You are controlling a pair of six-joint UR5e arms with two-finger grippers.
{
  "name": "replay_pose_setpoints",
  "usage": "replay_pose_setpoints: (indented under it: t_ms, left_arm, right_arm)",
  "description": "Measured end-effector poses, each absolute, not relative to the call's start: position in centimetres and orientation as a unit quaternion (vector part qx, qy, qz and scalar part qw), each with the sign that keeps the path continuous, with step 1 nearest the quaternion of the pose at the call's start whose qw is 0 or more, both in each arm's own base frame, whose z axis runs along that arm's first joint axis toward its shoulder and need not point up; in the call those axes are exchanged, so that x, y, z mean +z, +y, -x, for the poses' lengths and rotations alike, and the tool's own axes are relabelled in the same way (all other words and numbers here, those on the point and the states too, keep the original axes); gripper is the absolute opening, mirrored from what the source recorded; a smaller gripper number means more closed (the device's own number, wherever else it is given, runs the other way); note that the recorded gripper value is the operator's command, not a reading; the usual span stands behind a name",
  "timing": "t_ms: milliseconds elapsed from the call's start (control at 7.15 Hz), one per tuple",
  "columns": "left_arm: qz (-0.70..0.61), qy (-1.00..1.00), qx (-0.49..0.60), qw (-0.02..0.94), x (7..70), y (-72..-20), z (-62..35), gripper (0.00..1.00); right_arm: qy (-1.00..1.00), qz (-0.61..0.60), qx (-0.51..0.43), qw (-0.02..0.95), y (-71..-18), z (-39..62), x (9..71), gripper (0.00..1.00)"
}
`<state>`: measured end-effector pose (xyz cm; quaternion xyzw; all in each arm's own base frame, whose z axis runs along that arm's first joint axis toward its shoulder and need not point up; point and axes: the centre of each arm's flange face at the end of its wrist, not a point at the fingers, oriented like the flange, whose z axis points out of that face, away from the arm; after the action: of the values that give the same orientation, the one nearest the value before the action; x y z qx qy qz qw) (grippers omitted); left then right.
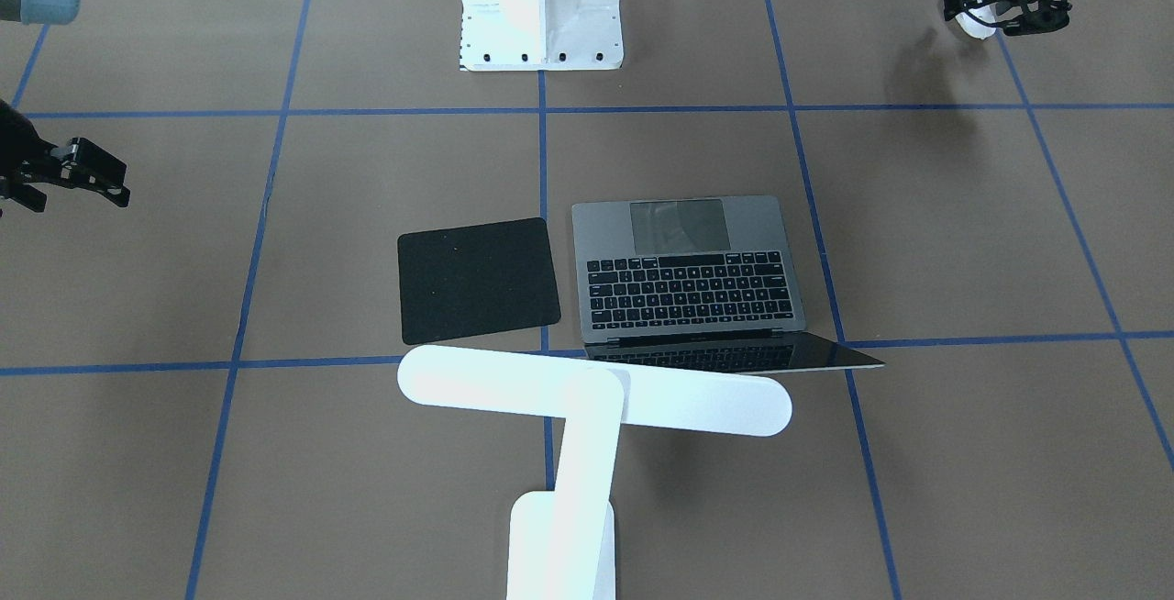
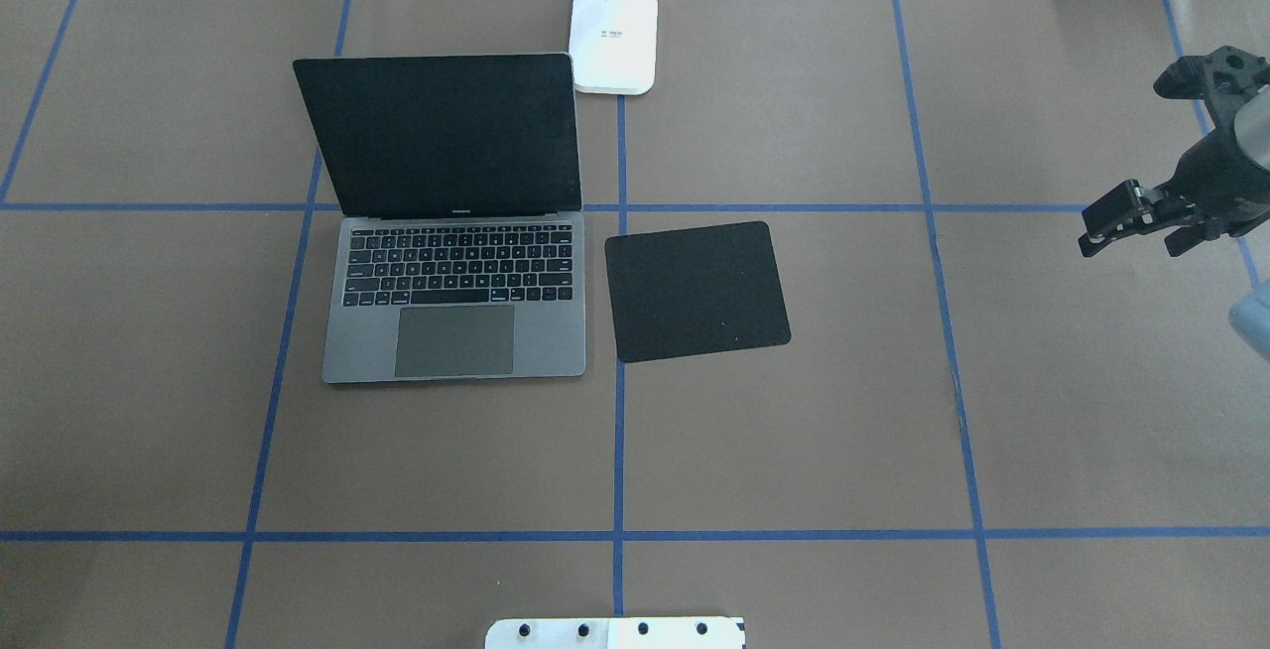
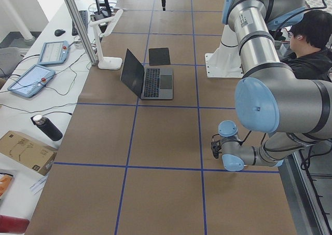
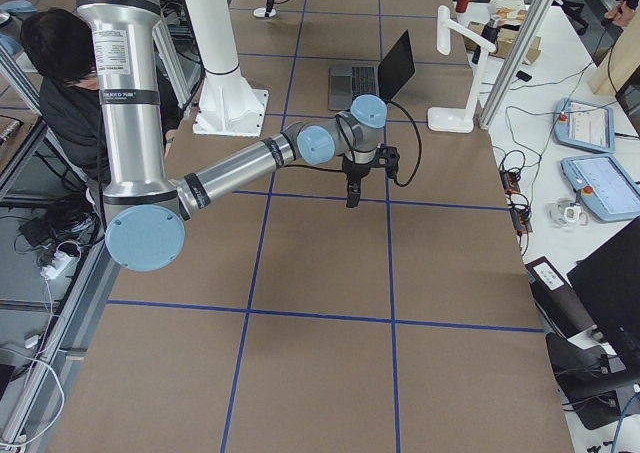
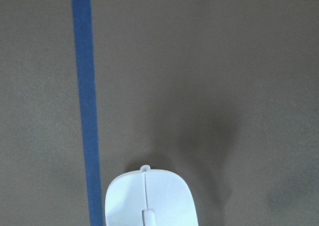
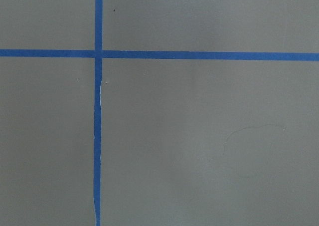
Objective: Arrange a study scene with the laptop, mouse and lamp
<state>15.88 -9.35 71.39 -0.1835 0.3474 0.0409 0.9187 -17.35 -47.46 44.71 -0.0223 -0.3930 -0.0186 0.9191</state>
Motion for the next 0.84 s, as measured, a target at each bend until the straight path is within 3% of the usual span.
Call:
replay_pose_setpoints:
  t_ms: [839]
  left_arm:
    - [0.198, 0.338, 0.051, 0.919, 71.55, -8.47, -16.38, 1.00]
  right_arm:
    - [-0.393, 0.022, -0.020, 0.919, -47.43, 17.42, 44.69, 0.99]
